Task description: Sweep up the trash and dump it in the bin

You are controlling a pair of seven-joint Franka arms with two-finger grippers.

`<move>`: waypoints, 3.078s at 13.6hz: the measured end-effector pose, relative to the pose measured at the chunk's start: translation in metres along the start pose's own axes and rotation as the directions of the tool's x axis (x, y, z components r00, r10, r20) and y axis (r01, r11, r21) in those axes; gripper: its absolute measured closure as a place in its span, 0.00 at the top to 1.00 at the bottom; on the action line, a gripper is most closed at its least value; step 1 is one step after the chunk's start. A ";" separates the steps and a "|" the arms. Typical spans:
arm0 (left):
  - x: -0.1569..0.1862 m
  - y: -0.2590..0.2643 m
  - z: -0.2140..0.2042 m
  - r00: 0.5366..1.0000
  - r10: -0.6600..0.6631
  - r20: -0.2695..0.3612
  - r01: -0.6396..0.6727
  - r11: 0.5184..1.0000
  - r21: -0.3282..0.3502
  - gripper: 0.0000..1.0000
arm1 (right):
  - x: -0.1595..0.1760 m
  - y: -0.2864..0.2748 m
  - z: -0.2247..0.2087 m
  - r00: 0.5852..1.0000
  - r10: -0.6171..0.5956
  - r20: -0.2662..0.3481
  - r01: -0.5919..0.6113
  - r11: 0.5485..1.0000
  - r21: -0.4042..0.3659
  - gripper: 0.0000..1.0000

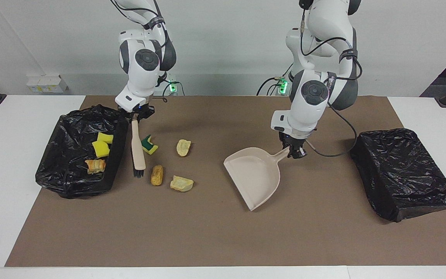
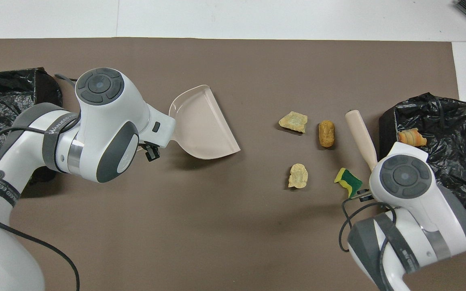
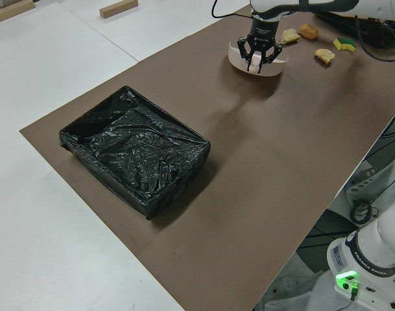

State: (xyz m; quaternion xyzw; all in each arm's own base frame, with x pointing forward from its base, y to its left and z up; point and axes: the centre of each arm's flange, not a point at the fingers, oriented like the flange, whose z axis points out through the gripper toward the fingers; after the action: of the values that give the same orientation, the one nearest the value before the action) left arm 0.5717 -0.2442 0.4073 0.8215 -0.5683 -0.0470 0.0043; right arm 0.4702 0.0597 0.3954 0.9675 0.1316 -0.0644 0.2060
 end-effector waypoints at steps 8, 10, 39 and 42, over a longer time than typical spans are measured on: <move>0.033 0.051 0.010 0.957 0.286 0.049 -0.284 0.958 -0.046 0.31 | 0.076 -0.080 0.035 0.997 -0.069 0.031 0.065 0.991 0.121 0.27; 0.048 0.075 0.024 0.946 0.319 0.057 -0.316 0.948 -0.048 0.31 | 0.080 -0.117 0.020 0.996 -0.085 0.020 0.080 0.979 0.185 0.27; 0.010 0.062 0.052 0.987 0.156 0.031 -0.157 0.986 0.051 0.31 | -0.035 -0.040 0.030 0.966 0.068 0.251 -0.108 0.983 0.148 0.27; 0.030 0.092 0.054 0.976 0.214 0.044 -0.216 0.975 0.045 0.31 | -0.050 -0.036 0.051 0.965 0.093 0.245 -0.134 0.979 0.155 0.27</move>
State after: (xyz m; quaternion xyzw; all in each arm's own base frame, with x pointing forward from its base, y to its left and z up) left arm 0.4914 -0.3026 0.3565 0.7538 -0.6549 -0.0483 -0.0219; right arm 0.4085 0.0587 0.3449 0.9730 0.0442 -0.1783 0.1401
